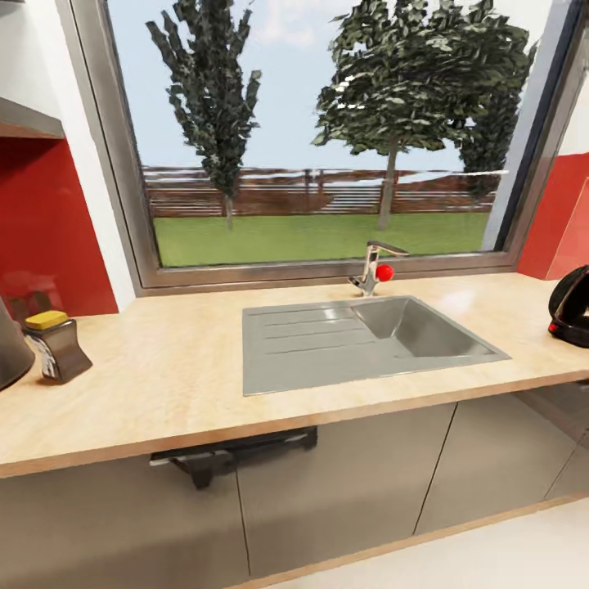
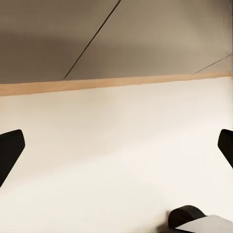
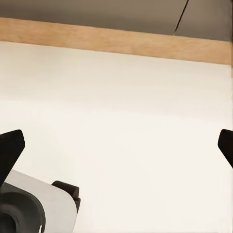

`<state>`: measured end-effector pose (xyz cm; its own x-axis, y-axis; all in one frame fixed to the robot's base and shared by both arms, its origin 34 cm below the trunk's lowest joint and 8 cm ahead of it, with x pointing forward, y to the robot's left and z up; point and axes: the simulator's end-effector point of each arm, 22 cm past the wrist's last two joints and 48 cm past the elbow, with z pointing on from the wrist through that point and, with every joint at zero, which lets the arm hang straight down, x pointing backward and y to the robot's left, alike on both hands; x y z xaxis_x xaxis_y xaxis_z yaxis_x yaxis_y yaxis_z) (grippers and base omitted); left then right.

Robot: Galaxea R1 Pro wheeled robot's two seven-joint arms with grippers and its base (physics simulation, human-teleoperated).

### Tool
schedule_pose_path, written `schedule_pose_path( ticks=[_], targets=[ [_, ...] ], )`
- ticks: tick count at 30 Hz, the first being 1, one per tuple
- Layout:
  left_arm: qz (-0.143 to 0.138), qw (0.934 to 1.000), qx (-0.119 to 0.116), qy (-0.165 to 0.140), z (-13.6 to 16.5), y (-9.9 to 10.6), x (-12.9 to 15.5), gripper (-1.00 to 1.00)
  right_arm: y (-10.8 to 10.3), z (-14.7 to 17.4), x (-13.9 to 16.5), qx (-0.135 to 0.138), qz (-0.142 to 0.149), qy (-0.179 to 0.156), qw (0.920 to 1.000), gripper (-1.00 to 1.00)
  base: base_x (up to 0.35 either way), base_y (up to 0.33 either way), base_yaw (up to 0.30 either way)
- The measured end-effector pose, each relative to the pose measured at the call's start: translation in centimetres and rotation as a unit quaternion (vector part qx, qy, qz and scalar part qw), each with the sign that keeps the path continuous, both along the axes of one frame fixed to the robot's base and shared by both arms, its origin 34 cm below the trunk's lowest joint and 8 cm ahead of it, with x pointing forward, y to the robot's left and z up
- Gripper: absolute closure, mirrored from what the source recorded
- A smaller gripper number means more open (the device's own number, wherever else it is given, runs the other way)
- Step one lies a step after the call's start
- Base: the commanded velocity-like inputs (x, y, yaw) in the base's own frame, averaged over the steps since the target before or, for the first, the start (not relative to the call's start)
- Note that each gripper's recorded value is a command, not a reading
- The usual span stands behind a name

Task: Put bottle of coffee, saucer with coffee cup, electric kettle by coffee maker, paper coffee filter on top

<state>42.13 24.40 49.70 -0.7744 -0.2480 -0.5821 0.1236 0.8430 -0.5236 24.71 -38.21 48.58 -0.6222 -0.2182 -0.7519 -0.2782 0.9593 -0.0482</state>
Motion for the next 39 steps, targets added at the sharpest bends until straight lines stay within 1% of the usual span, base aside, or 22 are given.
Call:
schedule_pose_path(
  ticks=[19,39],
  targets=[
    [0.000,1.0000,0.000,0.000,0.01,-0.01,0.02,-1.00,-0.02,0.00,0.01,0.000,0.000,0.000,1.0000,-1.00,0.000,0.000,-0.260],
    [0.000,1.0000,0.000,0.001,-0.03,0.02,-0.06,-1.00,-0.04,0.00,0.00,-0.001,-0.001,0.000,1.0000,-1.00,0.000,0.000,-0.063]
  ],
)
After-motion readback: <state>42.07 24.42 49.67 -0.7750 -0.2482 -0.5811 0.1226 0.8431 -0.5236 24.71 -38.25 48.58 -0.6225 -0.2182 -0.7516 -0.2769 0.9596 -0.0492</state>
